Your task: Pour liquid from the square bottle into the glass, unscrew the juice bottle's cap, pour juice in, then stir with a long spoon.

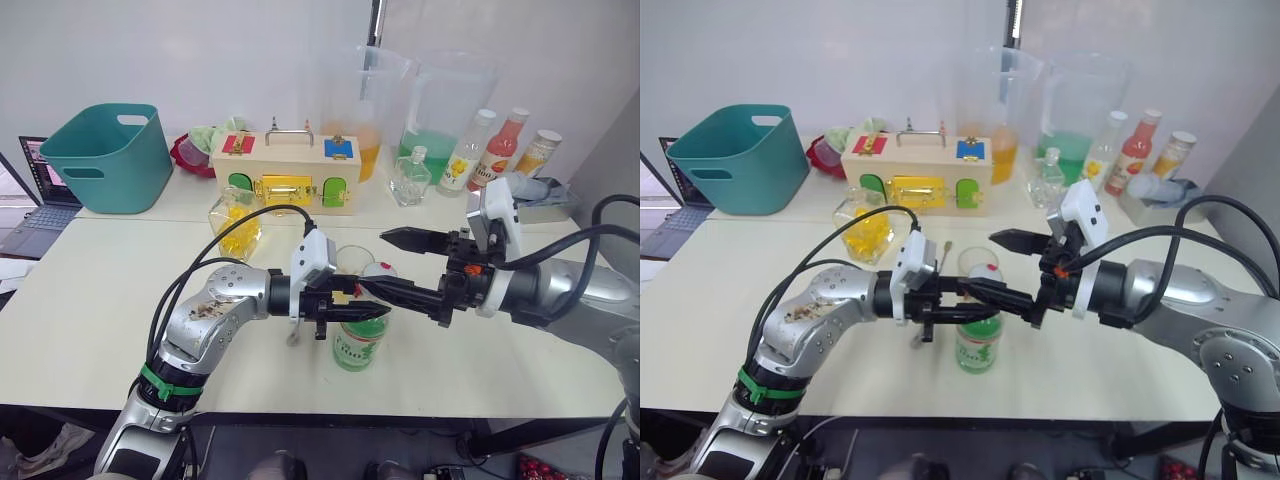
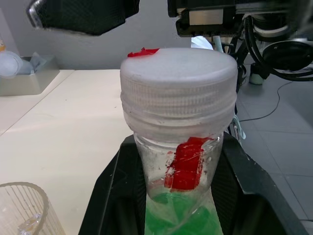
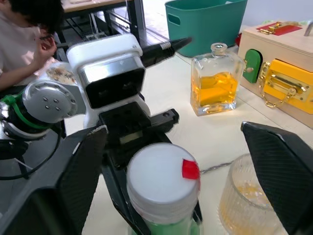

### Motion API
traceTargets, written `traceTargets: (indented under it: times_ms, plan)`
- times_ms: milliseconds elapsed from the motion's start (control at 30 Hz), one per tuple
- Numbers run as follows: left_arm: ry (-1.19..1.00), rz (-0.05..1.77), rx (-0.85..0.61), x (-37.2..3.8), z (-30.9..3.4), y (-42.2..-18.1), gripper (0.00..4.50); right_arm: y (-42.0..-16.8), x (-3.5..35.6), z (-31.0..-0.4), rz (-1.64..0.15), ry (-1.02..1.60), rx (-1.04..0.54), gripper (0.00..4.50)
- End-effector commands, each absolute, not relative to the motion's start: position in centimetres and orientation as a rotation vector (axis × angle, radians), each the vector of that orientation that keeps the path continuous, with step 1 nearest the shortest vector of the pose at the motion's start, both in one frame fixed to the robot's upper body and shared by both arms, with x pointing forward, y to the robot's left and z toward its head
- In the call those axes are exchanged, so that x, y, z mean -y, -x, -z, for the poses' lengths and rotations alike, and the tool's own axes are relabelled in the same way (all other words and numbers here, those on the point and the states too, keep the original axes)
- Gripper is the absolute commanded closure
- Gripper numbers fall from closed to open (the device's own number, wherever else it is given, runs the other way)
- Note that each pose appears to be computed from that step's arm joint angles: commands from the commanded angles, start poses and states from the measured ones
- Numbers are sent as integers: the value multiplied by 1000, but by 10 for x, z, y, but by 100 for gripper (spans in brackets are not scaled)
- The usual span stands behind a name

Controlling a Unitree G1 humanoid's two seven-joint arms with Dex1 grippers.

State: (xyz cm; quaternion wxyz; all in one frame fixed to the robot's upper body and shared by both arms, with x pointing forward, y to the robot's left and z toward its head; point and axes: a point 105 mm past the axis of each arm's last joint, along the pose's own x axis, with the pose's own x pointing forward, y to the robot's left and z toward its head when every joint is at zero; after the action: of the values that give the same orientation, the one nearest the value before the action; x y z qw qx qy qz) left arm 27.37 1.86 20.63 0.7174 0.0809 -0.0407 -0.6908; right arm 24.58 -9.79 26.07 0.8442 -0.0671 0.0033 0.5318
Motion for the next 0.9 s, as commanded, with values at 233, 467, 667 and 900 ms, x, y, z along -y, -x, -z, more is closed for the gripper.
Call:
traceTargets:
  times_ms: [233,467,667,900]
  plan:
    - [-175,1580,90,-12,-205,-266,317,-242,99,-257,-1089,184,9,4]
    - [-180,1576,93,-12,-206,-266,317,-242,98,-256,-1096,164,8,225]
    - [-188,1569,94,-14,-206,-267,317,-241,94,-251,-1182,190,-36,284]
    - [-194,1558,93,-16,-207,-264,317,-242,92,-247,-1511,288,-49,284]
